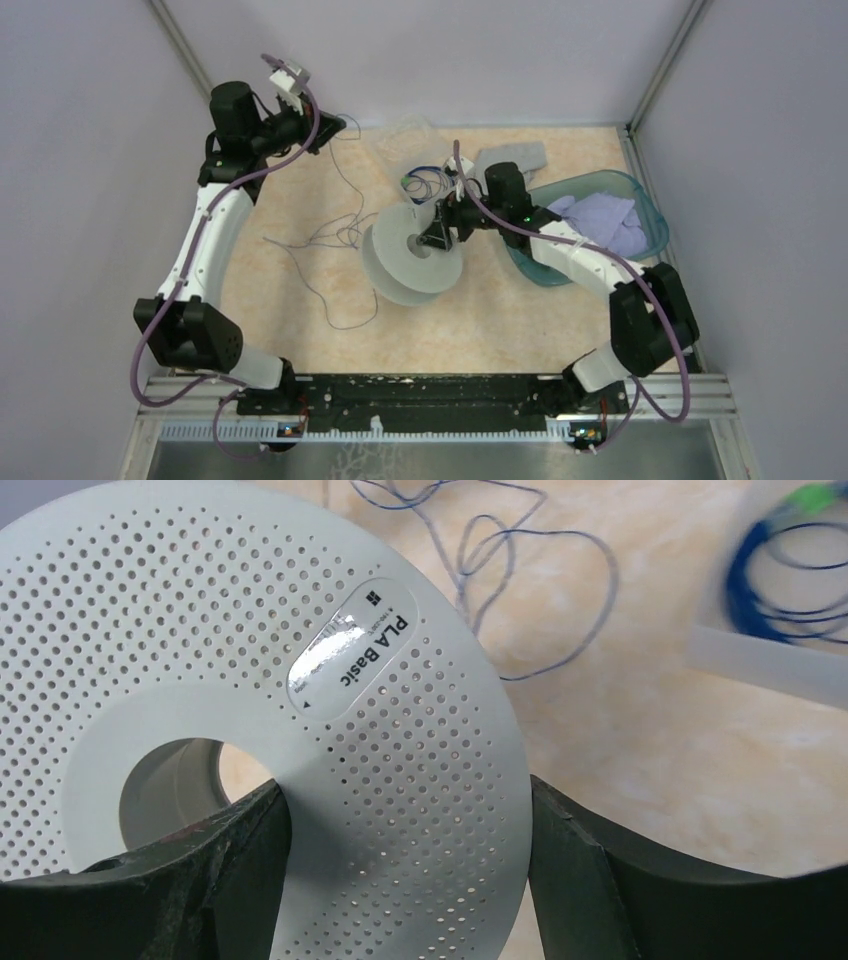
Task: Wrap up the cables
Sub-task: Pick up the cable reel from the corner of the board.
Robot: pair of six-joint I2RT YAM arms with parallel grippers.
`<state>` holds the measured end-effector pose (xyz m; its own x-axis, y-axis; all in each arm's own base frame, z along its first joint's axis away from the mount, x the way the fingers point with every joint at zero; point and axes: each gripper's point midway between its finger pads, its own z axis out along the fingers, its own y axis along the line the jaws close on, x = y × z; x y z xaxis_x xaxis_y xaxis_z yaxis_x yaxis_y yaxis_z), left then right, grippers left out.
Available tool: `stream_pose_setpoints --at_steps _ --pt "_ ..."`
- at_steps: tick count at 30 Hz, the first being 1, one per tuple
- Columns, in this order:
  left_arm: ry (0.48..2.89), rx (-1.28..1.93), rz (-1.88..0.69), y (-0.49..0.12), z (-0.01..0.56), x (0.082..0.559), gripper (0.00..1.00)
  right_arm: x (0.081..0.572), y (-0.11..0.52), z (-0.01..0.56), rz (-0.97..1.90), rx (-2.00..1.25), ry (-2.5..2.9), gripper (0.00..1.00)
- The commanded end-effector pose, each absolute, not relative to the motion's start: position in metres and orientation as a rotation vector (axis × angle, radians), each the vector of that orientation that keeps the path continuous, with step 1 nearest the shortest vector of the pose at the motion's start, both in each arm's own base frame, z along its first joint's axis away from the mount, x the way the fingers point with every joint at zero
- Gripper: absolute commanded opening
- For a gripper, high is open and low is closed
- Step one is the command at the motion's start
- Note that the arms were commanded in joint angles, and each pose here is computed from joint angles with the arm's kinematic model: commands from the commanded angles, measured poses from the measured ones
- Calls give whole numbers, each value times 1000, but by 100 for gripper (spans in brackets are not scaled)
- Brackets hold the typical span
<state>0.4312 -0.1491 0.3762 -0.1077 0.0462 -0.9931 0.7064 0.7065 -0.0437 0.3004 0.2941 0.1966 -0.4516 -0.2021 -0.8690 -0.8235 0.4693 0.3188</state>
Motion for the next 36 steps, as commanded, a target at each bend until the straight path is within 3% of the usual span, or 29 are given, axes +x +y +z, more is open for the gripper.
stream_pose_setpoints --at_steps 1,10,14,22,28,32,36 --pt "1542 653 -694 -166 395 407 0 284 331 229 1380 -805 1786 0" --pt "1574 670 -732 -181 369 380 0 291 338 176 1437 -721 1921 0" --pt "1565 676 -725 -183 368 374 0 315 323 170 1162 -768 1926 0" --pt "1569 629 -701 -181 373 383 0 354 276 223 606 -880 1801 0" --pt "1584 629 -717 -187 367 385 0 357 261 236 381 -956 1725 0" --pt "1582 652 -743 -192 364 379 0 350 265 245 390 -961 1693 0" --pt "1584 681 -762 -199 359 372 0 328 287 231 618 -967 1779 0"
